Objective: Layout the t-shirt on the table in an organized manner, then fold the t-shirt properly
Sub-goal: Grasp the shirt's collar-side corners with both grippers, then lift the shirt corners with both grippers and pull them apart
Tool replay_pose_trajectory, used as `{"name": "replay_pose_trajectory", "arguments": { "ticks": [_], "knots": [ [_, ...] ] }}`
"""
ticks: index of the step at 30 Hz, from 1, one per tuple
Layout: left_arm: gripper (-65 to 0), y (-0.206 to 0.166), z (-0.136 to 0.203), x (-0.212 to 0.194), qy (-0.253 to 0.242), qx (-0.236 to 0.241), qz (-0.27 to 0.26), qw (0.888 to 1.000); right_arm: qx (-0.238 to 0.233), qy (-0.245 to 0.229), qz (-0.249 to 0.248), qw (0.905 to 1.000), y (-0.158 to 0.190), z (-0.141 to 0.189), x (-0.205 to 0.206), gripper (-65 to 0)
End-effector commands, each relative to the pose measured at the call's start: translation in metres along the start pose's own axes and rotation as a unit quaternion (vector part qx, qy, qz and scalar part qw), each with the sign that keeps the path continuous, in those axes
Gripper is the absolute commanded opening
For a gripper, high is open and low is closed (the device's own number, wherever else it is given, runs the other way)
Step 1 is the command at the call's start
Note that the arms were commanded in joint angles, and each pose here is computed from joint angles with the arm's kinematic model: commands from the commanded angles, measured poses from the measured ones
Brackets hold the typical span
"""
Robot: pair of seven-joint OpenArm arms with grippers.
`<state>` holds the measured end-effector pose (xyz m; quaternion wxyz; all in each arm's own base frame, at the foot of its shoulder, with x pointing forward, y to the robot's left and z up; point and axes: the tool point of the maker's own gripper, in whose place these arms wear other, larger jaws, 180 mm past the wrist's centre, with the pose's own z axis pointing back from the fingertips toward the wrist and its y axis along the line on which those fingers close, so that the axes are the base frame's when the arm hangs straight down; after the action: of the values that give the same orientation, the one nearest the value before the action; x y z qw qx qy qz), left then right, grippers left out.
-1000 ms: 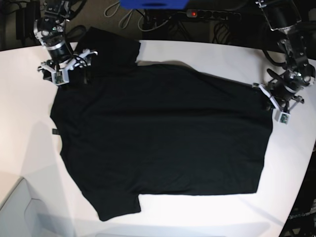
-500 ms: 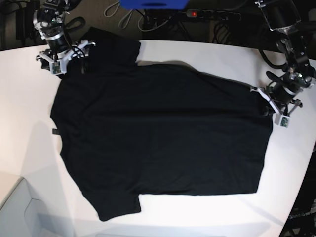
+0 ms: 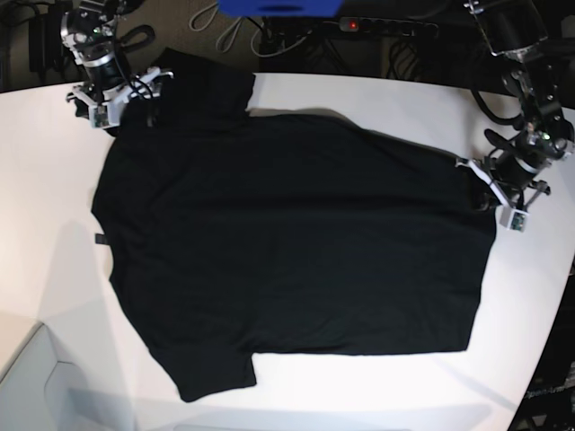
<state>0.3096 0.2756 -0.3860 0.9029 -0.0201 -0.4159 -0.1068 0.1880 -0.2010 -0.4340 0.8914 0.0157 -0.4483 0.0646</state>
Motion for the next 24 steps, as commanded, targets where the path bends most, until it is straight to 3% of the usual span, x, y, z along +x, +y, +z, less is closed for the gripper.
{"name": "replay_pose_trajectory", "arguments": {
  "ticks": [1,11,17,24],
  "knots": [
    [-64.9,0.008,0.003,0.017,-0.025,0.007,-0.006,1.0,0.0,0.021,0.01,0.9997,-0.002,0.001,-0.006,-25.2],
    [-64.9,0.008,0.004,0.021,-0.03,0.007,-0.007,0.999,-0.004,0.014,0.014,0.9998,-0.005,0.001,0.0,-64.0],
    [-64.9,0.009,0.004,0.024,-0.037,0.008,-0.005,0.999,-0.016,-0.003,0.039,0.9991,-0.013,0.002,0.028,-65.0],
    [-64.9,0.027,0.012,0.028,-0.06,0.039,0.036,0.997,-0.024,-0.051,0.058,0.9968,-0.016,-0.003,0.069,-65.0]
  ]
}}
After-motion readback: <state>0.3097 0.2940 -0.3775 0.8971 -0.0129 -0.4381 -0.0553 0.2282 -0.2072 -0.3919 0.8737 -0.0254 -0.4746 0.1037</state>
